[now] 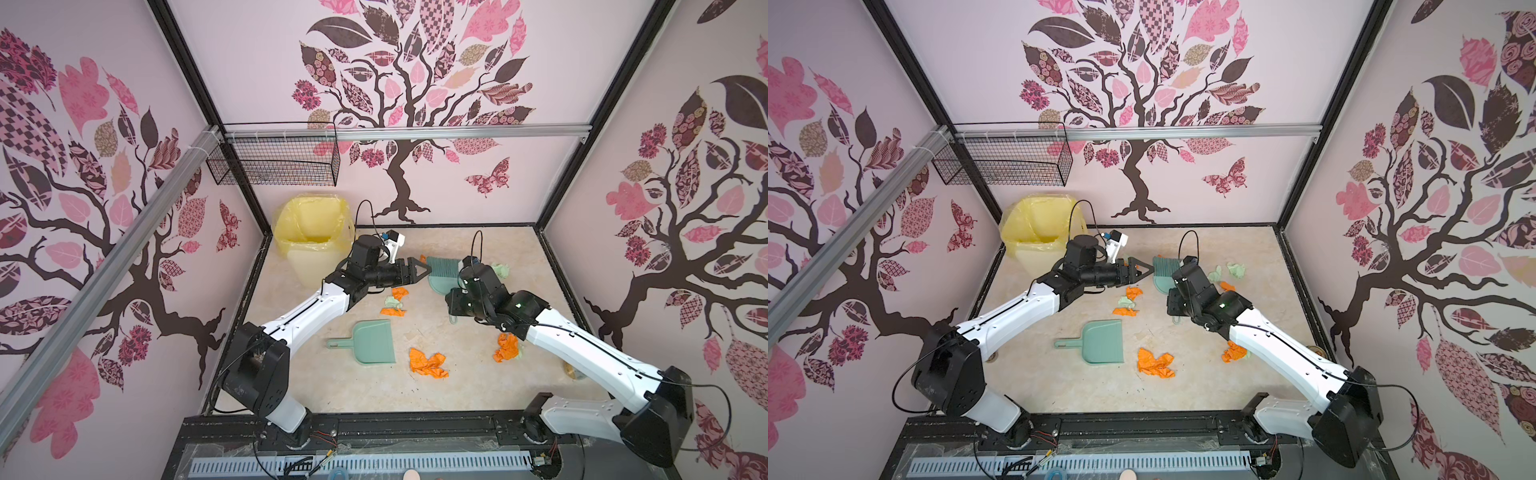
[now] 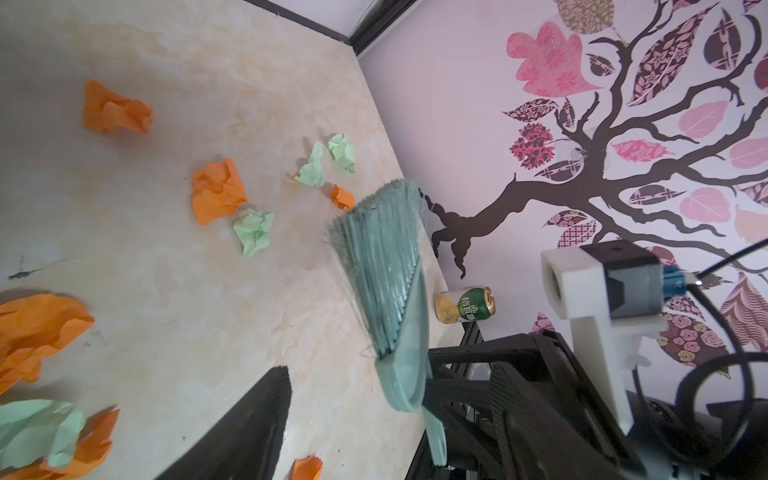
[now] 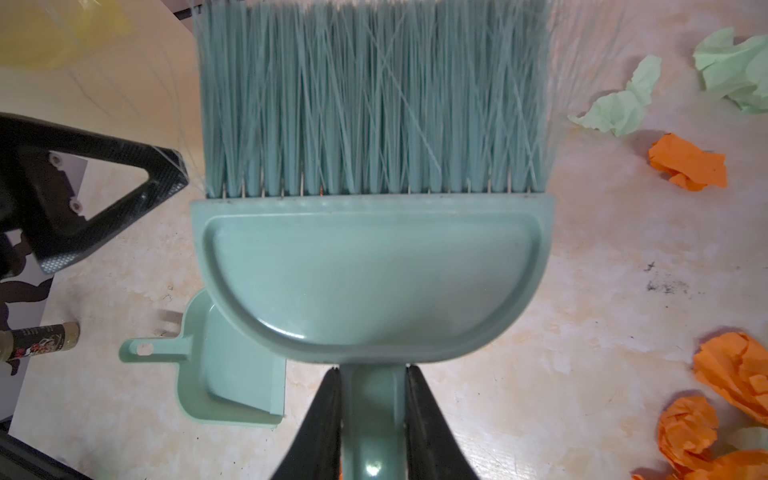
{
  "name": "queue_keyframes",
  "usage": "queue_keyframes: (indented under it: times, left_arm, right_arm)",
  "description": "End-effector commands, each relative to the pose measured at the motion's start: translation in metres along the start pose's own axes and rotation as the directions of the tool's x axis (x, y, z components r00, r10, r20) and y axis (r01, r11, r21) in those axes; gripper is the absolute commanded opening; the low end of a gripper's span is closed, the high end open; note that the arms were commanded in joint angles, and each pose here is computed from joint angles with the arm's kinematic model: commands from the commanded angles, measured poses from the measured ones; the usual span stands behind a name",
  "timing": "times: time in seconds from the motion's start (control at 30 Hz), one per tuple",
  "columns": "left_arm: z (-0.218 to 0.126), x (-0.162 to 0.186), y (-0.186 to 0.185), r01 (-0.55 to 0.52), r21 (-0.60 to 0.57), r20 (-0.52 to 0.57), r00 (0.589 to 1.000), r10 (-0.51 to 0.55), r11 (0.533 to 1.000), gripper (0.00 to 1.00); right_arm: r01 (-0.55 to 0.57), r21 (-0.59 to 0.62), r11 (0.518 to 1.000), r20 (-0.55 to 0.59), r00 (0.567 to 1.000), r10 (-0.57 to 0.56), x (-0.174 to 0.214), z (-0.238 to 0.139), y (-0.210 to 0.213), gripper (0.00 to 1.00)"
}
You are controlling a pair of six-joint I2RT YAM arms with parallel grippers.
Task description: Sweep away the paper scraps from the table
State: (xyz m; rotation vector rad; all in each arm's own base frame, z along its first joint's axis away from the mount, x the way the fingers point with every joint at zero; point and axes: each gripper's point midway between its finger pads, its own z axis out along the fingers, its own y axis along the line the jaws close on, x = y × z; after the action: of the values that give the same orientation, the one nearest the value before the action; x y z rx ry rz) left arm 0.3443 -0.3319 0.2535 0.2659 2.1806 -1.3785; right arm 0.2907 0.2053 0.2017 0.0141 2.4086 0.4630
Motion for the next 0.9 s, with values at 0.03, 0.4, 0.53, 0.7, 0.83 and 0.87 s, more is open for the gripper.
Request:
queue_keyframes:
  times: [0.03, 0.4, 0.53, 0.7, 0.83, 0.87]
  left_arm:
    - [0.011, -0.005, -0.018, -0.012, 0.038, 0.031, 0.999, 0.01, 0.999, 0.78]
    - [0.01, 0.027, -0.012, -0.06, 0.091, -0.171, 0.982, 0.075, 0.994, 0.79]
    - [0.009, 0.029, -0.012, 0.002, 0.157, -0.245, 0.969, 0.037, 0.988, 0.78]
    - [0.006, 0.015, -0.022, -0.067, 0.175, -0.212, 0.972, 0.104, 0.982, 0.78]
    - [0.015, 0.012, -0.02, -0.062, 0.177, -0.235, 0.966, 0.103, 0.982, 0.78]
    - [0.017, 0.012, -0.019, -0.064, 0.173, -0.238, 0.965, 0.105, 0.983, 0.78]
  right_arm:
    - [-0.015, -0.061, 0.998, 0.036, 0.999, 0.018, -0.021, -0.003, 0.023, 0.19]
    - [0.064, -0.064, 0.996, 0.063, 0.996, -0.06, -0.025, -0.022, 0.021, 0.2]
    - [0.115, -0.044, 0.992, 0.065, 0.992, -0.112, -0.023, -0.026, 0.015, 0.2]
    - [0.138, -0.036, 0.99, 0.078, 0.988, -0.135, -0.023, -0.034, 0.011, 0.2]
    - [0.146, -0.062, 0.987, 0.084, 0.987, -0.14, -0.024, -0.036, 0.017, 0.2]
    - [0.148, -0.065, 0.987, 0.081, 0.987, -0.142, -0.024, -0.035, 0.018, 0.2]
